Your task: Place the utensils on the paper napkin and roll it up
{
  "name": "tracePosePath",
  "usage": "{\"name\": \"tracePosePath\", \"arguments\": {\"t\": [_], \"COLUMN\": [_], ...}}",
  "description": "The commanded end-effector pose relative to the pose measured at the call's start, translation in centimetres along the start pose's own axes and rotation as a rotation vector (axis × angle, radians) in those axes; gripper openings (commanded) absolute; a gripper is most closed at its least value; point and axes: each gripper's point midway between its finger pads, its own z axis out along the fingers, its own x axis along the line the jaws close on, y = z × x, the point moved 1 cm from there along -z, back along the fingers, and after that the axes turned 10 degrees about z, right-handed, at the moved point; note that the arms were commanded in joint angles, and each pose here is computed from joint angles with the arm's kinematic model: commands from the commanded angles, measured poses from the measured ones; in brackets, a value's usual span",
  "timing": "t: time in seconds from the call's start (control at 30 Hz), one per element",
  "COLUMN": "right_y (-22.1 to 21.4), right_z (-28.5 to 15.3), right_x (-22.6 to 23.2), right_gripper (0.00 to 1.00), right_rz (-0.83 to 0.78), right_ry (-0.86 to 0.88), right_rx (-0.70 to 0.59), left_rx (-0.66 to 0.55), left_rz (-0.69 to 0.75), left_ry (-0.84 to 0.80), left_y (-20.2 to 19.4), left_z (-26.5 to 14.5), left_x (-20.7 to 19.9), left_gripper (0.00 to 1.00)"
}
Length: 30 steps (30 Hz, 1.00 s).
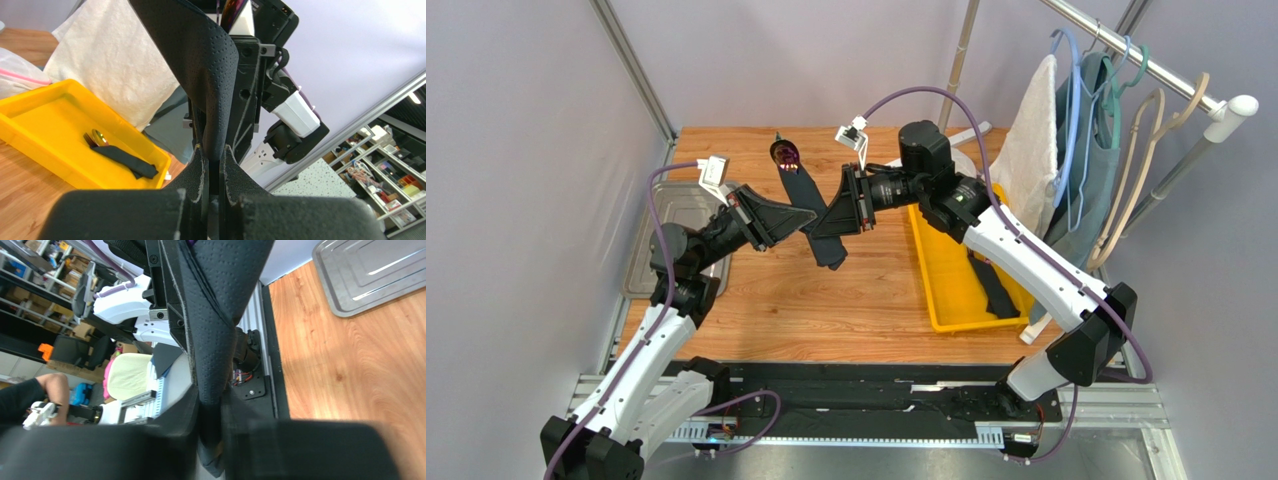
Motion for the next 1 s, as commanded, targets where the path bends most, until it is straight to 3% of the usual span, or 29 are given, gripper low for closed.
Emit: {"name": "tracePosePath", "arguments": {"t": [0.0,0.17,0.23,0.27,0.37,0.47,0.67,0.97], "right_y": [0.9,0.9,1.1,1.2,1.5,1.2,-1.6,-9.1], "right_z": [-0.1,-0.7,-1.2,-1.4,-2.2,-3.3,-7.2,-16.7], "right_x": [1.7,0.7,0.2,0.0,-0.4,-1.1,-5.5,-14.9], "right_gripper": [0.02,0.0,0.0,0.0,0.0,0.0,0.0,0.0], "right_rz": [-0.068,-0.065,-0.074,-0.076,-0.081,-0.085,0.017,0.213], "right_ry": [0.043,-0.001,-0.03,-0.038,-0.059,-0.083,-0.205,-0.505], "right_rx": [-0.018,-0.023,-0.031,-0.035,-0.043,-0.042,-0.029,0.015], "left_rx": [-0.047,-0.042,-0.035,-0.032,-0.014,0.005,0.058,0.131], "left_rz": [0.069,0.069,0.065,0.065,0.063,0.073,0.101,0.145], "left_ry": [-0.051,-0.038,-0.025,-0.019,-0.002,0.012,0.045,0.061], "left_y": [1.1,0.9,0.6,0.5,-0.1,-0.8,-2.9,-4.3], "left_z": [-0.1,-0.2,-0.2,-0.2,-0.3,-0.6,-1.5,-2.2], "left_x": [-1.6,-1.3,-0.9,-0.8,-0.2,0.4,1.7,2.2], "left_gripper": [0.0,0.01,0.1,0.24,0.44,0.5,0.52,0.52]}}
